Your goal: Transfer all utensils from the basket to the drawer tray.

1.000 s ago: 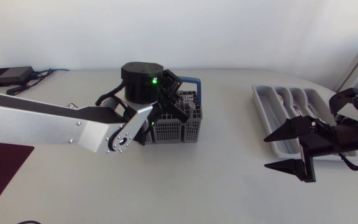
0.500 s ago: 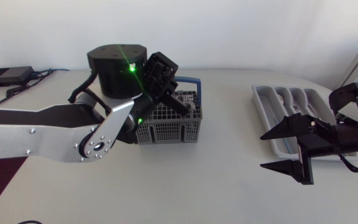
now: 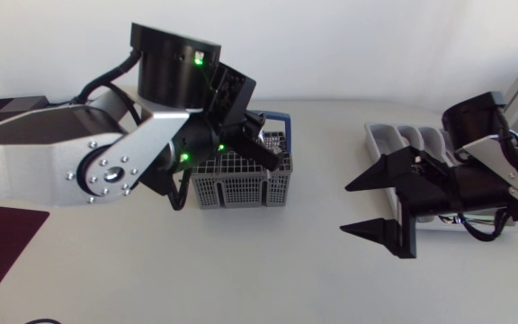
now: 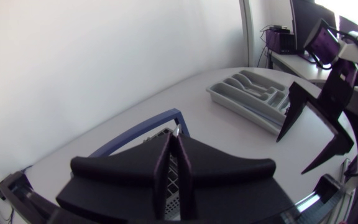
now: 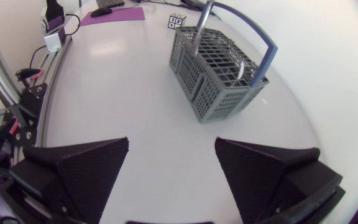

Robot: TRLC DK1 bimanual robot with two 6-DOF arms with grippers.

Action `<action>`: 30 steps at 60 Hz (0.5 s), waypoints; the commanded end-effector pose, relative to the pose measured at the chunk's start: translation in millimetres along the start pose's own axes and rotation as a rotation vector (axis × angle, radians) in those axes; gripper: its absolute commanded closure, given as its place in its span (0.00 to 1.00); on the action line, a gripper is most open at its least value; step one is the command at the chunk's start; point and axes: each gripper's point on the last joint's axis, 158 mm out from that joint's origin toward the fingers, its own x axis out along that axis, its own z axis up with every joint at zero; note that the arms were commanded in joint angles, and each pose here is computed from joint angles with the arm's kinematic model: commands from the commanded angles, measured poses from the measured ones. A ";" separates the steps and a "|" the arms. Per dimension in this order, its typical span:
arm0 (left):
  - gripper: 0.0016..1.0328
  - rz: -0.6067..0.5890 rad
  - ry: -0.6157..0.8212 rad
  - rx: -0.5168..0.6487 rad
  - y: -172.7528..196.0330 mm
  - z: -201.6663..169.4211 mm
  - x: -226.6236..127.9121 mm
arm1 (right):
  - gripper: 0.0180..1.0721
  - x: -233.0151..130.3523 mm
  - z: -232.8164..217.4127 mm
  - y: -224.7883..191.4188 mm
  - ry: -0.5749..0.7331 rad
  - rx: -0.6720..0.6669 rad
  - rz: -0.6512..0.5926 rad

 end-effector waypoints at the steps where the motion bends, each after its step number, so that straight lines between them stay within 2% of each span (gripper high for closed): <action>1: 0.97 -0.021 -0.011 -0.087 2.8 13.7 2.6 | 0.05 9.5 15.9 6.1 -0.003 0.063 0.020; 16: 0.97 -0.089 0.030 -0.169 -5.3 7.9 7.2 | 0.05 23.3 64.8 -10.5 -0.097 0.125 -0.076; 30: 0.97 -0.140 0.050 -0.221 -14.8 7.7 8.0 | 0.27 28.8 102.1 -21.9 -0.139 0.177 -0.060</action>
